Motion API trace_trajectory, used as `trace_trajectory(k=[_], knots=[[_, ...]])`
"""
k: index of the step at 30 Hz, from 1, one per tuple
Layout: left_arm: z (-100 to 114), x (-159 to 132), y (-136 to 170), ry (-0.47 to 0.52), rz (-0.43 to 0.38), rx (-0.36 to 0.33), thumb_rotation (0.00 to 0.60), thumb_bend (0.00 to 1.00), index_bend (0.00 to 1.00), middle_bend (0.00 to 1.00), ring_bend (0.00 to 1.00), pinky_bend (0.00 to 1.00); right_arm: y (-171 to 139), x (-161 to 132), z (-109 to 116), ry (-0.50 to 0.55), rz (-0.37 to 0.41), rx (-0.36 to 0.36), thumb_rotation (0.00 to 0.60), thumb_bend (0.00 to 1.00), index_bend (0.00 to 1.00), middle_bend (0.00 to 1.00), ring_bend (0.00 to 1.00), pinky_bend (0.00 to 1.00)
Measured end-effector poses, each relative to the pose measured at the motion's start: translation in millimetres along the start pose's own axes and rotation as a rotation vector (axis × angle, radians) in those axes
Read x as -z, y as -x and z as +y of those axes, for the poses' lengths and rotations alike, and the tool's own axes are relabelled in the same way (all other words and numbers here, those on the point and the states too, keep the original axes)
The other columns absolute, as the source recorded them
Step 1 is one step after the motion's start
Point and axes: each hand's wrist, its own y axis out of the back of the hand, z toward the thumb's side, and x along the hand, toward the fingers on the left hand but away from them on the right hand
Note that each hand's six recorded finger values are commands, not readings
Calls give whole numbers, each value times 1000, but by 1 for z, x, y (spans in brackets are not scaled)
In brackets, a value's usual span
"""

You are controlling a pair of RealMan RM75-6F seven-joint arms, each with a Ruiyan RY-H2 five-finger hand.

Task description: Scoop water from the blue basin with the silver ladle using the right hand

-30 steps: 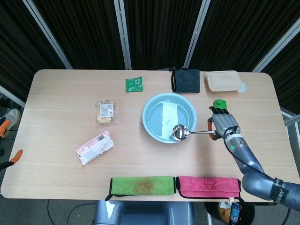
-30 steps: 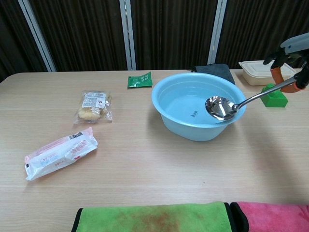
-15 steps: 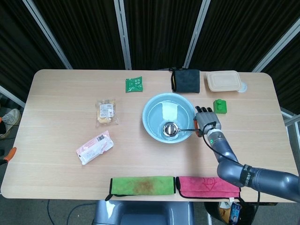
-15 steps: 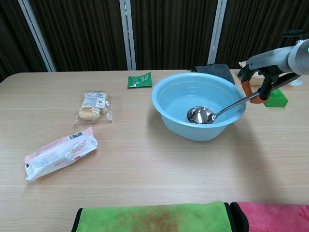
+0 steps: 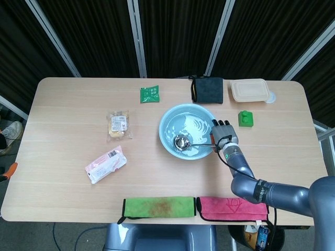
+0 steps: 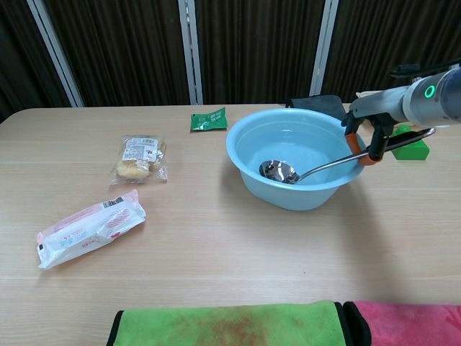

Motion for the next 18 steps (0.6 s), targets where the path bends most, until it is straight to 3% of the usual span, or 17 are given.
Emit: trace_trajectory(k=[9, 18], knots=[[6, 3, 1, 24, -6, -10, 600, 293, 0, 0, 0, 0, 0, -12, -9, 5, 7, -15, 600, 429, 689, 0, 0, 0], [7, 2, 2, 23, -13, -9, 600, 294, 0, 0, 0, 0, -17, -23, 16, 54, 35, -5, 600, 431, 689, 0, 0, 0]])
